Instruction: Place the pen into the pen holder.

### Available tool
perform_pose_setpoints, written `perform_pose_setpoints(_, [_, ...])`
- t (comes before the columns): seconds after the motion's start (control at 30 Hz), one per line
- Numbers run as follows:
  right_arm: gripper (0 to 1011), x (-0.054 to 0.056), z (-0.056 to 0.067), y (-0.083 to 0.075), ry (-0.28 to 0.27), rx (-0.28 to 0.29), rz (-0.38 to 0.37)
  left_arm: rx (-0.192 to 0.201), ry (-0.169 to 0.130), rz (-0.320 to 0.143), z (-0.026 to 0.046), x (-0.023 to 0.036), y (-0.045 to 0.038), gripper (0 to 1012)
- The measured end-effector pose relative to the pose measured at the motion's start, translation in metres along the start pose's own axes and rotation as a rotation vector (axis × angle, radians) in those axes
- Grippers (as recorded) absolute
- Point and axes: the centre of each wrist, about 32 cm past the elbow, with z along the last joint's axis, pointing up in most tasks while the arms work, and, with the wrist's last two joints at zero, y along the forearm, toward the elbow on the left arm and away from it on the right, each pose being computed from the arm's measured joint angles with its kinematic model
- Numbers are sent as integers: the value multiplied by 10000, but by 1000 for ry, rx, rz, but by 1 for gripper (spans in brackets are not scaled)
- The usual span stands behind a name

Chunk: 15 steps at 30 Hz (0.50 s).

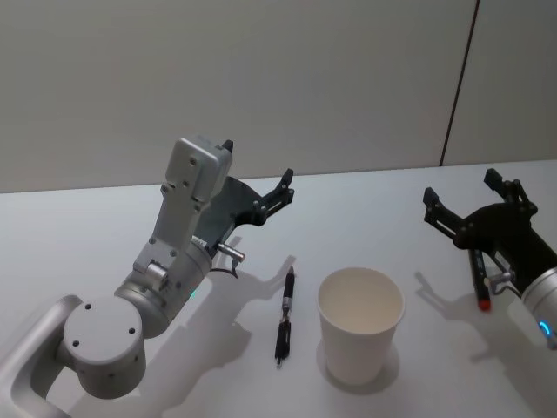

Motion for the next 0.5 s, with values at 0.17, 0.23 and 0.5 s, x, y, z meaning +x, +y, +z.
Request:
perform_pose_setpoints(0.17, [1001,94,33,80,-1,-26,29,0,0,0,0,0,0,1001])
perform_pose_setpoints(0.23, [1001,138,40,117,-3,-35,40,0,0,0,0,0,0,1001])
perform_pose_setpoints(0.5, [1001,422,36,401,3,-104,132,0,0,0,0,0,0,1001])
